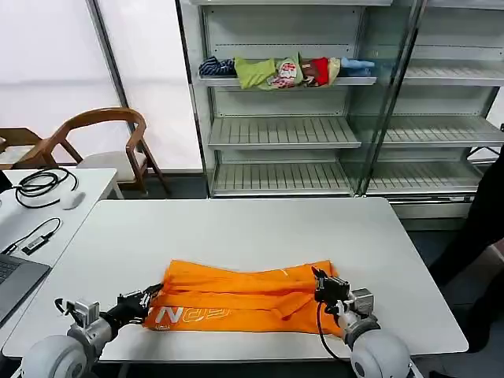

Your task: Fold and organize the clothes.

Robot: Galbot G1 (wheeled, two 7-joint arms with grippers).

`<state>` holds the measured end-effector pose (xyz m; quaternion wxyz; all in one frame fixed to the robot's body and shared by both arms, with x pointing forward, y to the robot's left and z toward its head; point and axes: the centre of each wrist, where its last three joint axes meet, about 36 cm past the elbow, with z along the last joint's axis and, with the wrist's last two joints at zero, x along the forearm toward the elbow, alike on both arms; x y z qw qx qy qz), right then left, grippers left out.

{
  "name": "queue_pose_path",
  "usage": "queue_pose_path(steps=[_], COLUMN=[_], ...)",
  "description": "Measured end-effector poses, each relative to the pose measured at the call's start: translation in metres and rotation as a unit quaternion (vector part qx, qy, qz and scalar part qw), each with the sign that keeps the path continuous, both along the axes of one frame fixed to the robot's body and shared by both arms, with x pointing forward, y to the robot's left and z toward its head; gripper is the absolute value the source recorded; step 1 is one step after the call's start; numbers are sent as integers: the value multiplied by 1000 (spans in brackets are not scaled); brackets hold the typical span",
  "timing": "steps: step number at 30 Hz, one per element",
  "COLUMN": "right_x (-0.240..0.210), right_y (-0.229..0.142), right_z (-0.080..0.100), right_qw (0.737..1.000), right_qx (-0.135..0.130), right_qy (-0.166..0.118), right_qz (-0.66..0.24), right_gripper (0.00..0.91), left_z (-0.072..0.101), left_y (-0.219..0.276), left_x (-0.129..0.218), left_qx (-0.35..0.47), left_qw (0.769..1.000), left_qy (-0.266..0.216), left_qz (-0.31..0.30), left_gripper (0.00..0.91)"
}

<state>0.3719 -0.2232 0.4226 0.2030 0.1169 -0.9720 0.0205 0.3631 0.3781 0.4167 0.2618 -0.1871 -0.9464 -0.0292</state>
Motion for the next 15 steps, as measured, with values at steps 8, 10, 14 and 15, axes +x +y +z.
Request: queue_pose_path(steps=[8, 10, 14, 15], right_x=[-8, -9, -14, -15], right_y=[-9, -12, -15, -16], right_z=[0, 3, 8, 9], right_qw=[1000, 1000, 999, 999], right_qx=[-22, -25, -26, -25], right_qy=[-4, -9, -20, -23], right_qz=[-1, -2, -4, -5], right_gripper=[907, 907, 907, 907], left_z=[4, 8, 15, 16], left_y=[-1, 0, -1, -2], left_x=[-1, 1, 3, 3], left_qx=[10, 12, 8, 6], left_qw=[1000, 1000, 999, 999], left_qy=[-1, -8, -28, -33], left_qz=[3, 8, 17, 21], left_gripper=[907, 907, 907, 907])
